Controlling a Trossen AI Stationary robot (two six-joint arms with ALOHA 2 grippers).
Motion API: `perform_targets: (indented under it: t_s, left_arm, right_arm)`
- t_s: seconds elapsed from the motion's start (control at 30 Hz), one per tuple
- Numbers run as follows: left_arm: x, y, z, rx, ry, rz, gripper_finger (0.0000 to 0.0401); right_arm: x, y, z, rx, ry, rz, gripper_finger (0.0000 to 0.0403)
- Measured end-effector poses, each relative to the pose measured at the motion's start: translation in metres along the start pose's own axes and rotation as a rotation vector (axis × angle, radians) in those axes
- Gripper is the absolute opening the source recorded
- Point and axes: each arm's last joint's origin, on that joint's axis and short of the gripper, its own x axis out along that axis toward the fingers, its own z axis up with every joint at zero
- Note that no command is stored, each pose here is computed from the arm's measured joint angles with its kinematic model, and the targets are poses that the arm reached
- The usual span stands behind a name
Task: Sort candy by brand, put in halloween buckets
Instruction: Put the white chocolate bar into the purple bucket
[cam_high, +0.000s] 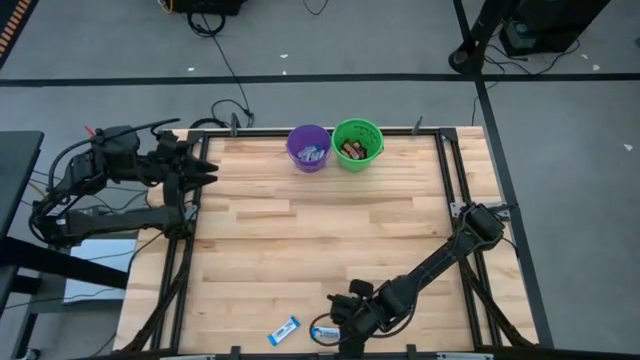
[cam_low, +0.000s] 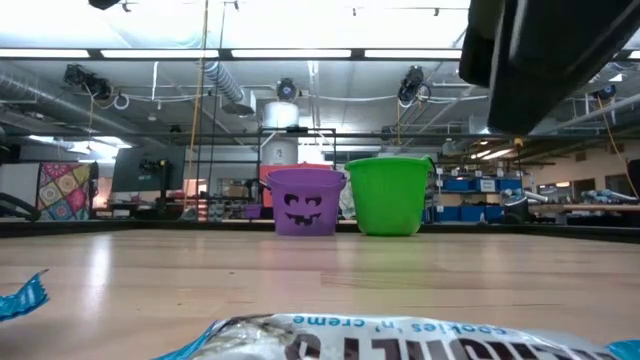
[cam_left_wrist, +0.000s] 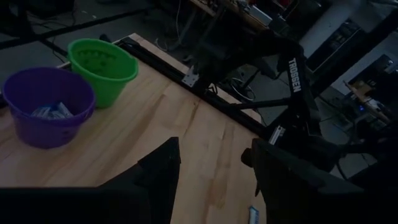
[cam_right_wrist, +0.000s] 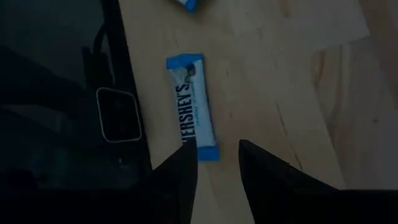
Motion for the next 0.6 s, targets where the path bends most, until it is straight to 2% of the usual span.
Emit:
perform_targets:
  t_s: [0.23, 0.4, 0.6]
  left_arm:
    - [0.0, 0.0, 0.001, -0.013, -0.013, 0.015, 0.0202]
    - [0.0, -0.001, 0.003, -0.029, -0.034, 0.004, 0.0202]
    - [0.0, -0.001, 0.004, -0.051, -0.047, 0.003, 0.0202]
  right_arm:
    - [0.004, 0.002, -0.006, -0.088, 0.012, 0.037, 0.0129]
    - [0.014, 0.002, -0.009, -0.081, -0.012, 0.137, 0.0129]
    - [0.019, -0.004, -0.013, -0.078, -0.026, 0.118, 0.0129]
